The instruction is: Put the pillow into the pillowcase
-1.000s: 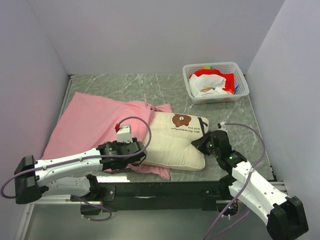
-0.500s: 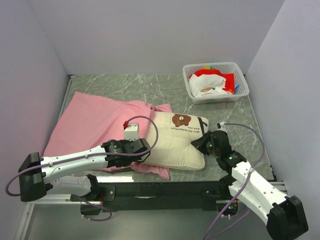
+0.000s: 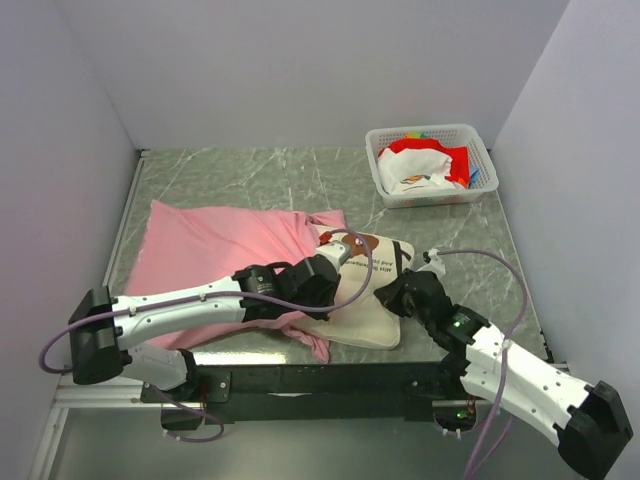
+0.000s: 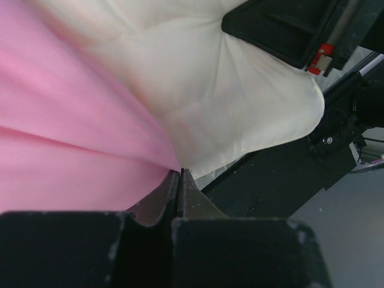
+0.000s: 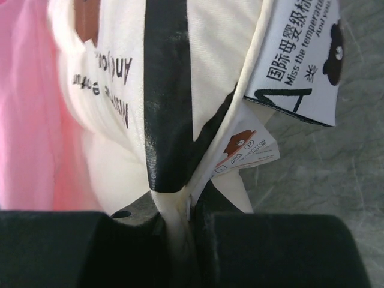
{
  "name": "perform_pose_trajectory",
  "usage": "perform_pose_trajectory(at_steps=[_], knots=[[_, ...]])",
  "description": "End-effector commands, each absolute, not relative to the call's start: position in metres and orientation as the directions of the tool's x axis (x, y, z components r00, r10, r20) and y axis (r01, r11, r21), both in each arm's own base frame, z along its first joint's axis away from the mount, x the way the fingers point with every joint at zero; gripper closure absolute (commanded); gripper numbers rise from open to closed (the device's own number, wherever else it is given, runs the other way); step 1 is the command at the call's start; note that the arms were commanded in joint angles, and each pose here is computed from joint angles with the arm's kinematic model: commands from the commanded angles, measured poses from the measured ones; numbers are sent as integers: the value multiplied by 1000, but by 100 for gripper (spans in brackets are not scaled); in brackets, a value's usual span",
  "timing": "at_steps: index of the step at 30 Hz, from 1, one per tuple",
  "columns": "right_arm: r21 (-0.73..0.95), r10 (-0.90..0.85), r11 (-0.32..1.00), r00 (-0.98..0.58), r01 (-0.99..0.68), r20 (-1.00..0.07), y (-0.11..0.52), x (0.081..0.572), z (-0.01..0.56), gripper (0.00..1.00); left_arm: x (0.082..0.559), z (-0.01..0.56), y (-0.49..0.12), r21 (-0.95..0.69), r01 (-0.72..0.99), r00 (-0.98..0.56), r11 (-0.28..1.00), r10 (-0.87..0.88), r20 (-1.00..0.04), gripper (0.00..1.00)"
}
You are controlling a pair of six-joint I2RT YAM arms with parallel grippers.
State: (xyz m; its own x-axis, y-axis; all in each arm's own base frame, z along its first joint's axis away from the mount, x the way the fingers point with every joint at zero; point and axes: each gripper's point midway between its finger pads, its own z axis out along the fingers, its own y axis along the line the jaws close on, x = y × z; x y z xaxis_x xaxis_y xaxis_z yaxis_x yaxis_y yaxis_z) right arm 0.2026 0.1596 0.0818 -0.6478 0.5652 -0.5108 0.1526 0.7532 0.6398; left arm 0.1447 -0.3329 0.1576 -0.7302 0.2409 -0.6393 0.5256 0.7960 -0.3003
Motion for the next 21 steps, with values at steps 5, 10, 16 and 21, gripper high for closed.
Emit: perform_pose_trajectory(at_steps=[5, 10, 16, 21], knots=[[642, 618, 741, -571, 195, -541, 157, 219, 85, 100, 162, 193, -316, -387, 417, -731, 822, 50, -680, 84], [624, 590, 761, -592, 179, -550, 157, 216, 80, 100, 177, 205, -282, -379, 317, -707, 870, -50, -706, 42], [553, 536, 812, -609, 183, -585, 144, 209, 73, 45, 228, 227, -251, -273, 188, -663, 943, -84, -744, 22], [474, 486, 860, -591, 191, -643, 123, 213, 88, 0, 273, 211, -250, -203, 167, -696, 965, -30, -718, 21]])
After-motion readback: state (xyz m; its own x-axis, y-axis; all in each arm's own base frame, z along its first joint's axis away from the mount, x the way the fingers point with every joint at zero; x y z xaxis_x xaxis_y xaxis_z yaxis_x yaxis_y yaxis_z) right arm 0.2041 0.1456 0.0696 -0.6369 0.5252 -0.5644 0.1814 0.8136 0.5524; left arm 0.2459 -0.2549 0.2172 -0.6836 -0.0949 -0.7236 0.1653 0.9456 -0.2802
